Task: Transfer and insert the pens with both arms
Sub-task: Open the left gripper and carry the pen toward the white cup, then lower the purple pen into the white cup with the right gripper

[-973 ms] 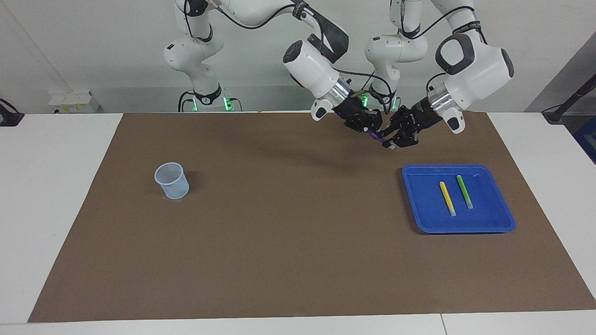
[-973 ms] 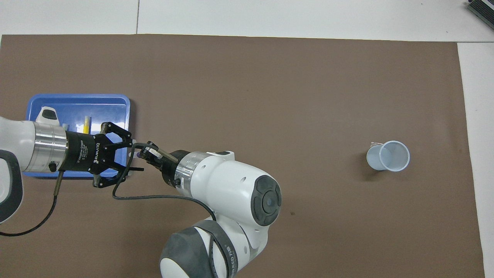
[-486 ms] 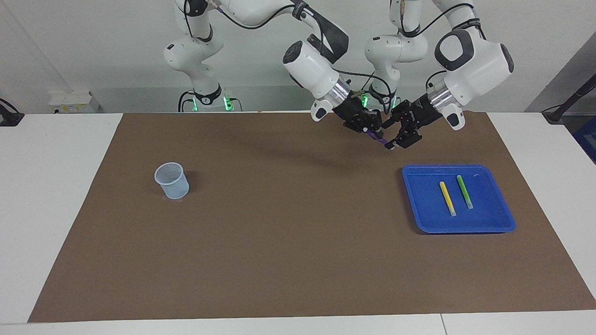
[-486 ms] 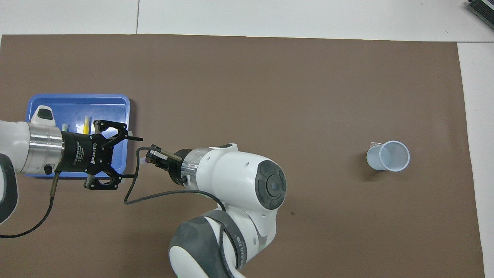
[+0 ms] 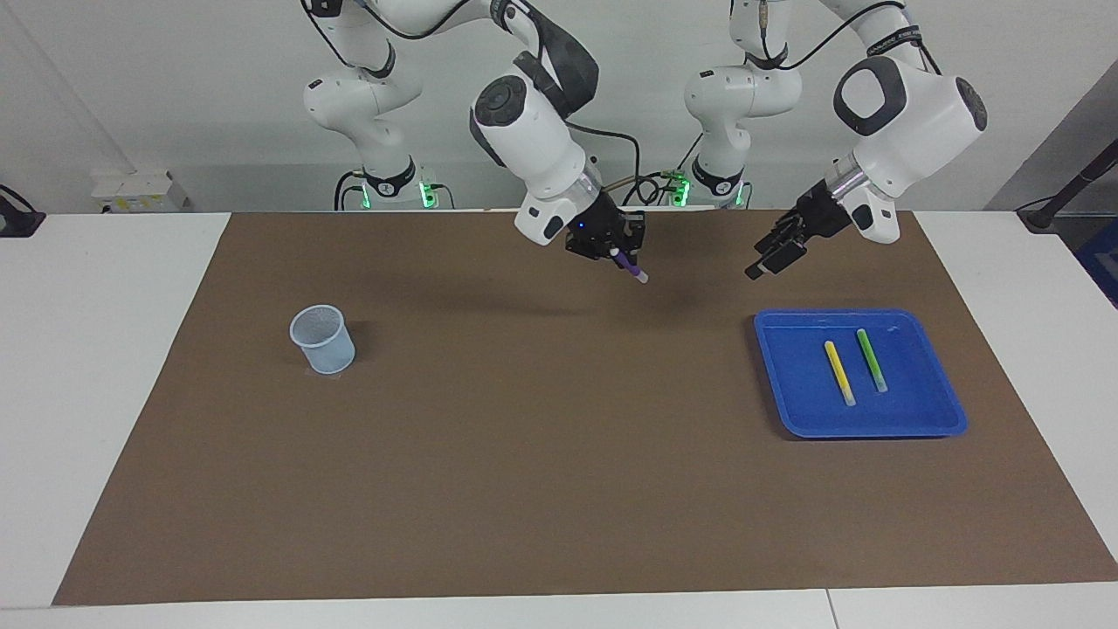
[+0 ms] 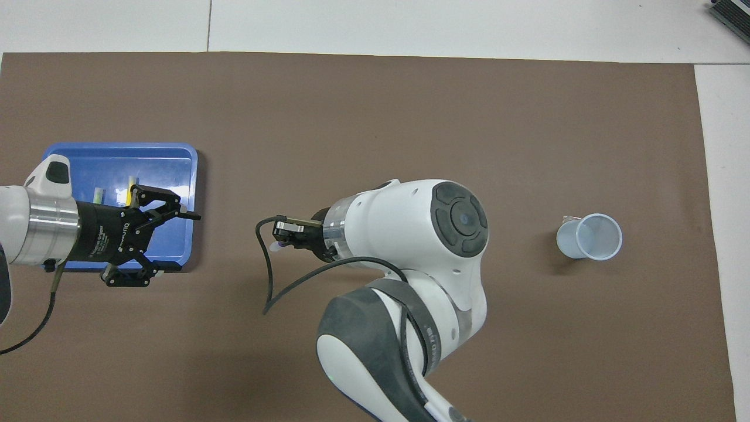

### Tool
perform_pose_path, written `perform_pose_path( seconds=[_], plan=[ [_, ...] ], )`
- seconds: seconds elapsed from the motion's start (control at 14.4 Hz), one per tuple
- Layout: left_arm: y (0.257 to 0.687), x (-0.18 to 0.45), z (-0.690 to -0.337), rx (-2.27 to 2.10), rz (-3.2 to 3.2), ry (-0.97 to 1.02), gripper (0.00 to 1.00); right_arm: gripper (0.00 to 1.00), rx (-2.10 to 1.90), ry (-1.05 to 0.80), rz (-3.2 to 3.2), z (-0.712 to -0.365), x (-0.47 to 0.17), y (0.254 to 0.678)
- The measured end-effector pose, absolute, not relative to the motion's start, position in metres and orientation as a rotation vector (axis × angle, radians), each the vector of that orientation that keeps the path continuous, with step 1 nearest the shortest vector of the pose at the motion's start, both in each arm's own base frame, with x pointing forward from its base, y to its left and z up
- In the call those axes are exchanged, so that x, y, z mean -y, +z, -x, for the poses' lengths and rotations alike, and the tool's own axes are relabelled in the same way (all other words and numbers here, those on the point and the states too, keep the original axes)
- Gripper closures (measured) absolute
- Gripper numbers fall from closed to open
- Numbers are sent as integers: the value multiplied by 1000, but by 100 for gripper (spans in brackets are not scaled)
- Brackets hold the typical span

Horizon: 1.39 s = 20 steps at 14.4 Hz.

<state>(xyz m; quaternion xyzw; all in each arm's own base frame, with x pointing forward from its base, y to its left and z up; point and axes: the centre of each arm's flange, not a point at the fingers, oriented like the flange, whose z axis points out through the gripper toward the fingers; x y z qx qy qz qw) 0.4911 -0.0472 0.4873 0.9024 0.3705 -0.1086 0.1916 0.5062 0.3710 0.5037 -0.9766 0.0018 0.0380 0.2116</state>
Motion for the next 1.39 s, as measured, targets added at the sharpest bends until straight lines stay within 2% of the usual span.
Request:
perform_pose_path(
  seconds=[0.49, 0.56, 0.63, 1.04, 1.39],
  plan=[
    [487, 16, -496, -440, -2893, -83, 20, 81, 854, 206, 2958, -523, -206, 534],
    [488, 12, -497, -369, -2923, -58, 14, 81, 977, 215, 2974, -527, -189, 533],
    [488, 7, -497, -305, -2949, -39, 10, 81, 1093, 233, 2984, -532, -173, 527],
    [483, -19, -493, -227, -2993, -92, 10, 81, 1515, 301, 2849, -538, -62, 473],
    [470, -40, -502, -247, -3007, -129, 10, 81, 1622, 282, 2786, -533, -49, 469]
  ],
)
